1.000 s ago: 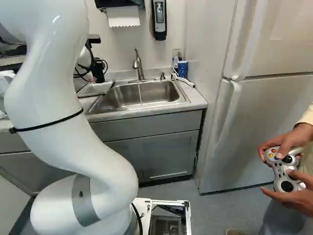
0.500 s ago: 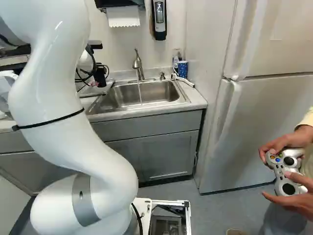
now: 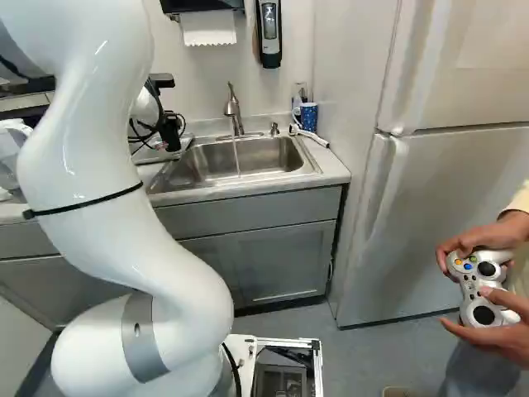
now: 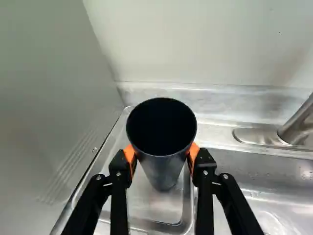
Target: Rinse the cup and place it in the tray
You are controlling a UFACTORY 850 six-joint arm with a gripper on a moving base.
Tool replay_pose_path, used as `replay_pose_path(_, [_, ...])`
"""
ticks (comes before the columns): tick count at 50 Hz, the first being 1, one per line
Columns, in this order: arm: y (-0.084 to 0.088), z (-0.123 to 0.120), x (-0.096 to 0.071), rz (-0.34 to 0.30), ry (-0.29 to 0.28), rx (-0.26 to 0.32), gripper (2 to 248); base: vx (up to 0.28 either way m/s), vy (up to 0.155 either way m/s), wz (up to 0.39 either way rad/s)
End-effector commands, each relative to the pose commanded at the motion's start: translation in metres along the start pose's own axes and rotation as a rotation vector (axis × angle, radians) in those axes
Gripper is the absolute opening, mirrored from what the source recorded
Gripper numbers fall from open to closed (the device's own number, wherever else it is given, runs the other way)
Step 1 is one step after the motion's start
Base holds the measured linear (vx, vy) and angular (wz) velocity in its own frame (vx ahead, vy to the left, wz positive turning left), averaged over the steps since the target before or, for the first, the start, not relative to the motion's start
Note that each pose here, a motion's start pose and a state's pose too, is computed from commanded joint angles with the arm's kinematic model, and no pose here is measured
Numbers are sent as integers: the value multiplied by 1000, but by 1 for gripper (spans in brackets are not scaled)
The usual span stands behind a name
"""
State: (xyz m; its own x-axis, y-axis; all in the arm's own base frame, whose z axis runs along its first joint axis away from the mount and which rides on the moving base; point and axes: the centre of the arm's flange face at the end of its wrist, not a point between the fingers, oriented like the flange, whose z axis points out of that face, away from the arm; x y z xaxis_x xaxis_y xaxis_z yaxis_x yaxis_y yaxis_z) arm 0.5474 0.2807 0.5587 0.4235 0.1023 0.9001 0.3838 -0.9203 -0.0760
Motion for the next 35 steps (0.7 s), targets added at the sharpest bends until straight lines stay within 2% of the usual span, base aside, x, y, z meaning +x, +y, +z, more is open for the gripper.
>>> replay_pose_path(1, [0,0,0,0,0,0,143,0,0,0])
replay_pose_path(6, [0,0,0,0,0,0,143,0,0,0])
replay_pose_path(7, [0,0,0,0,0,0,177,0,0,0])
replay_pose_path(11, [0,0,0,0,0,0,177,0,0,0])
replay_pose_path(12, [0,0,0,0,0,0,212,0,0,0])
replay_pose_path(16, [0,0,0,0,0,0,212,0,0,0])
replay_pose_path(17, [0,0,0,0,0,0,245,0,0,0])
replay_pose_path(35, [0,-3,5,0,9,1,247,0,0,0])
